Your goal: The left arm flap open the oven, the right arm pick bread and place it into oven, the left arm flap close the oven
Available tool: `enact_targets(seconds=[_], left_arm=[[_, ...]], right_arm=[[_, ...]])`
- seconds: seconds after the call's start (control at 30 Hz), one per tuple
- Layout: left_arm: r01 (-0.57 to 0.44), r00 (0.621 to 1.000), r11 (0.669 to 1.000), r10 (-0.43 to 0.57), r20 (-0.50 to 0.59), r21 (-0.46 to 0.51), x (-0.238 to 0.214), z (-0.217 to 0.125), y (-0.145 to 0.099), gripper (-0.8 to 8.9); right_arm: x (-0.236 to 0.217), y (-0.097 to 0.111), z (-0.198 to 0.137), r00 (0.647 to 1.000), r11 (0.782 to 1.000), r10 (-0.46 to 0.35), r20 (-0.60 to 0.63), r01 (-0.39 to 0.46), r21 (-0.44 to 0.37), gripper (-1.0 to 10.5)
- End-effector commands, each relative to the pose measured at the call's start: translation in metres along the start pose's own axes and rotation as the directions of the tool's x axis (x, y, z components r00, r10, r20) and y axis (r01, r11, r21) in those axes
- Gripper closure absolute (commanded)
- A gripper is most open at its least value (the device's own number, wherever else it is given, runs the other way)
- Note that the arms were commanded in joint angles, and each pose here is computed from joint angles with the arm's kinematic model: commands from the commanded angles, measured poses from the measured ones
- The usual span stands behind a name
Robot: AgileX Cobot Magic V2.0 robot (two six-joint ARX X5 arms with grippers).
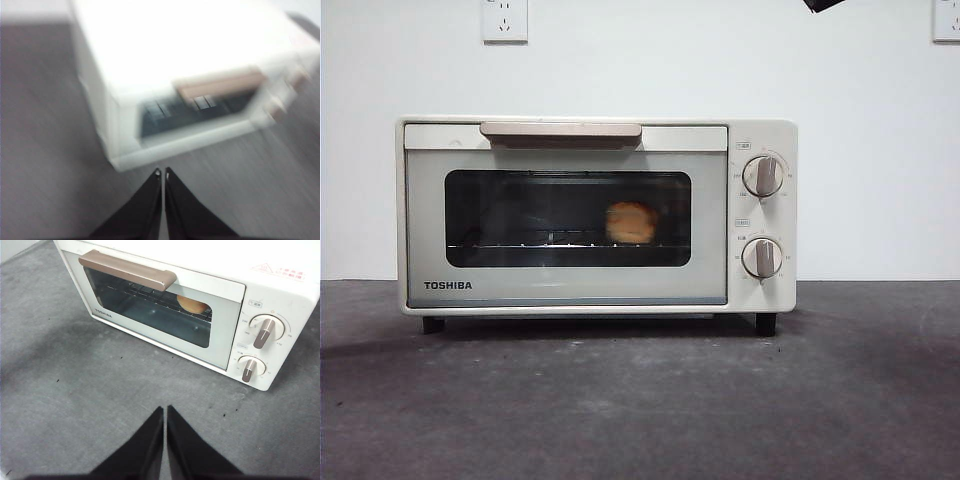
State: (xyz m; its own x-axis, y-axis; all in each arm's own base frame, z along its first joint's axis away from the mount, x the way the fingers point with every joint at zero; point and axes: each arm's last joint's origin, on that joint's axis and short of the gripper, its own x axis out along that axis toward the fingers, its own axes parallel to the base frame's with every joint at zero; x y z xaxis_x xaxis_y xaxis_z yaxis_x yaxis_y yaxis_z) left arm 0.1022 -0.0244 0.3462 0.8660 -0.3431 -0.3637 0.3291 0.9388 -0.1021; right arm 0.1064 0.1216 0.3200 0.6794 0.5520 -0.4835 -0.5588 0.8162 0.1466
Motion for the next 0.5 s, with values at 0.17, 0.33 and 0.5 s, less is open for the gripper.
enact_targets(seconds=[0.17, 0.33, 0.5], left_arm=[[-0.259, 0.894, 0.966, 0.229, 0.385, 0.027, -0.012, -0.009, 0.012, 7.93], [-0.416, 0.818, 0.909, 0.381, 0.431, -0.015, -0.007, -0.046, 0.022, 7.94], [-0.481, 0.806, 0.876, 0.459, 0.374, -0.036, 0.008, -0.088, 0.030, 7.93]], right_arm=[[0.000, 0.002, 0.002, 1.000, 1.000, 0.009, 0.010, -0.009, 0.004, 9.4], [0.000, 0.002, 0.002, 1.000, 1.000, 0.009, 0.010, -0.009, 0.004, 9.4], [0.000, 0.002, 0.002, 1.000, 1.000, 0.009, 0.010, -0.009, 0.004, 9.4]])
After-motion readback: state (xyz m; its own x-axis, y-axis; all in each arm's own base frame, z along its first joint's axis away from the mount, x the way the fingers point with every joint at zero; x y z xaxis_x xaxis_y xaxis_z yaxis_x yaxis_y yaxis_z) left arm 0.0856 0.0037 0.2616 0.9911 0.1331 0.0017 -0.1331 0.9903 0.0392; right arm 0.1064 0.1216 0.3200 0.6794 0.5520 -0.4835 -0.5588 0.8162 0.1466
